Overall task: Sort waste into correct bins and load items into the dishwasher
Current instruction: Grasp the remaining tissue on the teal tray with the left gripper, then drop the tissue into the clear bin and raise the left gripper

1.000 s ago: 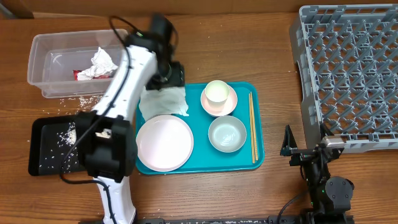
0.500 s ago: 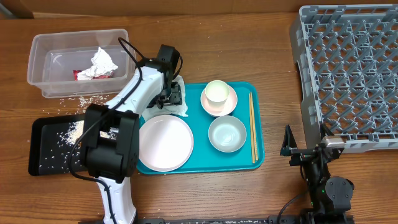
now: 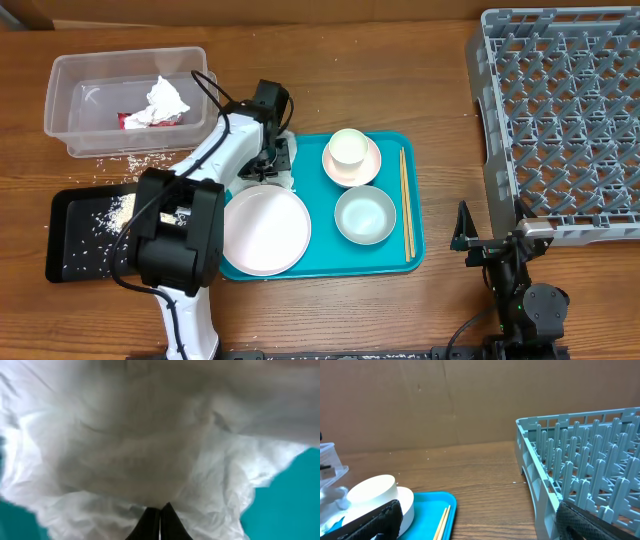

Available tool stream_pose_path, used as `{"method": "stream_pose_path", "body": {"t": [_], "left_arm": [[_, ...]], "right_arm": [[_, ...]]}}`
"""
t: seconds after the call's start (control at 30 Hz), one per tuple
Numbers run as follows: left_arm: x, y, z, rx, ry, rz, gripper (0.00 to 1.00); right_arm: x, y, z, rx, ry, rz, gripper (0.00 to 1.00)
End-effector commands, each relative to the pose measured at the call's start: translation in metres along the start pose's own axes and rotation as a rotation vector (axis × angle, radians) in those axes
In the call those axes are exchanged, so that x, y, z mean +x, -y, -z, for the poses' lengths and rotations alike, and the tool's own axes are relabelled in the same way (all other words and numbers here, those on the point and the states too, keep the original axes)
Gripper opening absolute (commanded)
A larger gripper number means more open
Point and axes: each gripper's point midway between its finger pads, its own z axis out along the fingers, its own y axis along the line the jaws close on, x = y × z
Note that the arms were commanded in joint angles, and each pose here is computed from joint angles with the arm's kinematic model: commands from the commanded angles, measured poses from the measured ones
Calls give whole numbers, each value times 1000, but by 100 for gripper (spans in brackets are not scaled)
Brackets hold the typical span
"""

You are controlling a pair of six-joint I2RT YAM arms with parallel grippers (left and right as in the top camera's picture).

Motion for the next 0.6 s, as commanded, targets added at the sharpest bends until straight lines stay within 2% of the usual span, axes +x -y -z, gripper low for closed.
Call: {"method": "stream_pose_path", "body": {"t": [0.0,0.13,0.3,0.43,0.57], "left_arm": [[-37,7,41,15,98,16,4],[-59,11,89,41,166,24,4],[-86,4,154,41,317,50,4],[-104,-19,195,22,434,107,4],[-118,-62,225,22,513,254,4]], "right_arm": [[2,2,0,7,5,-1,100],[2,2,0,7,5,-1,100],[2,2,0,7,5,-1,100],[2,2,0,7,5,-1,100],[2,2,0,7,5,-1,100]]}}
